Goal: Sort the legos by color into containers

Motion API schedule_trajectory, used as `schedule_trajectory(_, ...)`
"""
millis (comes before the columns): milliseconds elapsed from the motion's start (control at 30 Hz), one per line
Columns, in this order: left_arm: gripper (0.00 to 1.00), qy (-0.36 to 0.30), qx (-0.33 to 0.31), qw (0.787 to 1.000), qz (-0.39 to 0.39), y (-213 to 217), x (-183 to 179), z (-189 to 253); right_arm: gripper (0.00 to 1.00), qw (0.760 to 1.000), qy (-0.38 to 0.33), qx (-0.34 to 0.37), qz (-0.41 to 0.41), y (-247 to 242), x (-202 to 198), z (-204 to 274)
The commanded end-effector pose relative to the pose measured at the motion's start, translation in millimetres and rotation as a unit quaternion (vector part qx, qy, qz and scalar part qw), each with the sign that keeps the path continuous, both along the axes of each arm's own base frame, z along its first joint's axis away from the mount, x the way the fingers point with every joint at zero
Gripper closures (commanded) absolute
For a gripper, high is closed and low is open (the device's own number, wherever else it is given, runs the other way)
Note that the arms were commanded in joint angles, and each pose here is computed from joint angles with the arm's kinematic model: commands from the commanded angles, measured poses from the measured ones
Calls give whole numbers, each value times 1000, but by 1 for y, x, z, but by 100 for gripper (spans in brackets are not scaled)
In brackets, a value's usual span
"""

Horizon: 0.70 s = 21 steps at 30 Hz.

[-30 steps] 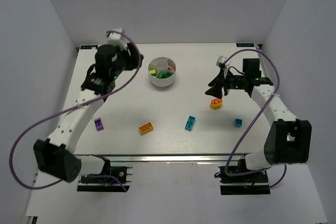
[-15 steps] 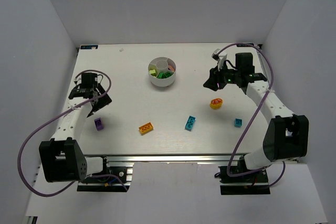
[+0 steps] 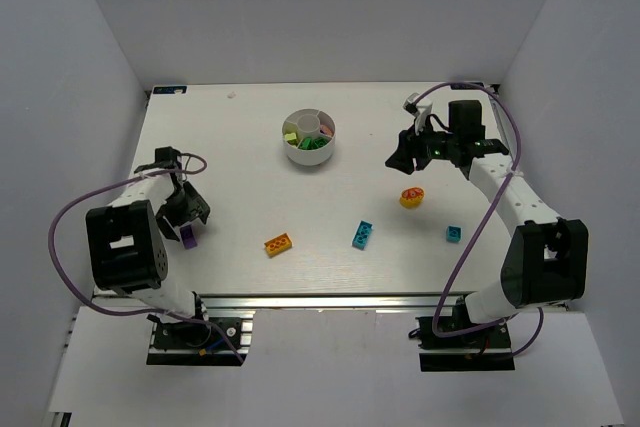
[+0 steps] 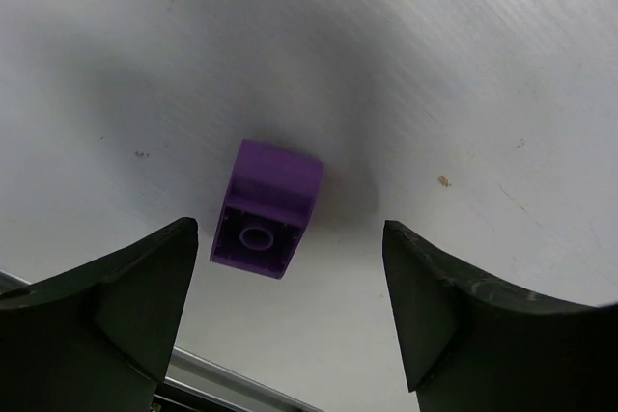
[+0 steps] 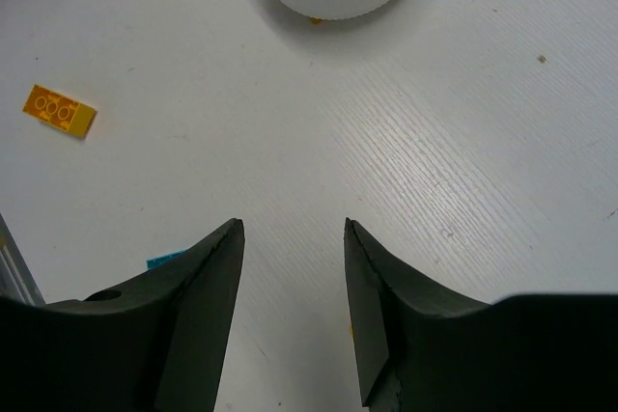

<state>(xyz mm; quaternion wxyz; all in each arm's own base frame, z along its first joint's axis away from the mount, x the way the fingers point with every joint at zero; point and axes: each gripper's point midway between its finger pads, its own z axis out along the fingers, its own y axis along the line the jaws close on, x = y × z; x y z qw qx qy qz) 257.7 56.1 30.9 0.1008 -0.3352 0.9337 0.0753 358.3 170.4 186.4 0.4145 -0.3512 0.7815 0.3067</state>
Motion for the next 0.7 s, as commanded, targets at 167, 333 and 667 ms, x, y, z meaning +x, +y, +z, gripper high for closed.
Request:
schedule_trajectory(167,27,-6,-22,1000,-11,4,9,-13,48,999,-34,20,3,-2,4,30)
schedule_trajectory(333,42,-14,-55,998,-10,-2,10,-19,48,999,-29,25,-1,-6,4,31)
schedule_trajectory(667,100,-228,-258,928,-144,-95,60,65,54,999,-24,21,-3,-8,8,22)
